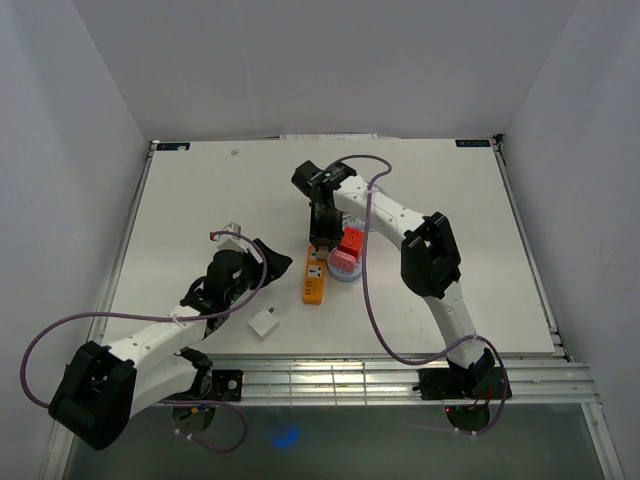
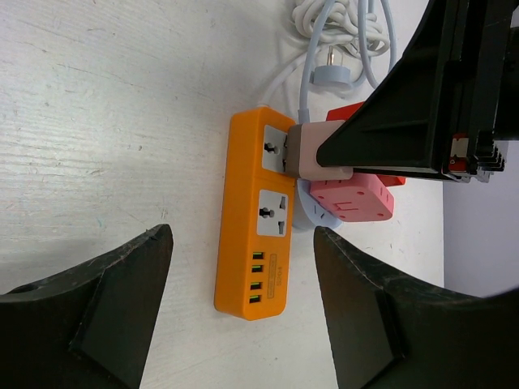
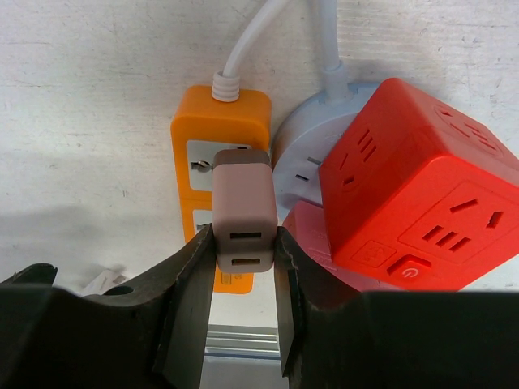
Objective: Insert the plug
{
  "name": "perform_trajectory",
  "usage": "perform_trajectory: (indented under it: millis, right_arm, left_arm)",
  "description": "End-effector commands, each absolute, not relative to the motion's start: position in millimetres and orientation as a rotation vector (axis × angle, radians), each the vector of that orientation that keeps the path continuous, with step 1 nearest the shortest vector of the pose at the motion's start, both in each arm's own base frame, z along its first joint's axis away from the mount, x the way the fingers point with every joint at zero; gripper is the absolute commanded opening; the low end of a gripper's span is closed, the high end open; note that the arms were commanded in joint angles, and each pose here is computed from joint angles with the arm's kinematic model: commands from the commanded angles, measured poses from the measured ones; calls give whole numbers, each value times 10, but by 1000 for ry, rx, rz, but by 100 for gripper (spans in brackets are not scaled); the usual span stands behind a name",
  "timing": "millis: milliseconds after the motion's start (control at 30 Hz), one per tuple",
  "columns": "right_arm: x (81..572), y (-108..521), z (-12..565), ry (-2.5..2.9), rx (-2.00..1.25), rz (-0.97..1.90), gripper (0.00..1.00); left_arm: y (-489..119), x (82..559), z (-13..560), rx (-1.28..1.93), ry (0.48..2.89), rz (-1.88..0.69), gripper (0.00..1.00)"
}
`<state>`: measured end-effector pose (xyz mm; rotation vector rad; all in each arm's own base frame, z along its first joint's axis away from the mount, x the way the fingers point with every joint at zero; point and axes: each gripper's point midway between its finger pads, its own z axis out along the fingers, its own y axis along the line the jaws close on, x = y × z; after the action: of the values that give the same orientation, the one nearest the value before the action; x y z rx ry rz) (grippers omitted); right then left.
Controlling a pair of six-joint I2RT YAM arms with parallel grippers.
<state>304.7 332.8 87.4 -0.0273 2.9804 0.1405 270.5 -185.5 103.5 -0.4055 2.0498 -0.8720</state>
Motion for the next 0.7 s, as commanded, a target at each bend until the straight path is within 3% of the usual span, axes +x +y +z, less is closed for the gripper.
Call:
perform_trajectory:
  millis: [0,667]
  right_arm:
    - [3040,3130,652,2989,-27,-84,8]
    - [2857,3146,142,3037,-67,-173,8]
  left_arm:
    - [-1839,2723,1096,-395,2024,-875,80]
    - [-1860,2731,1055,-383,2042,-871,81]
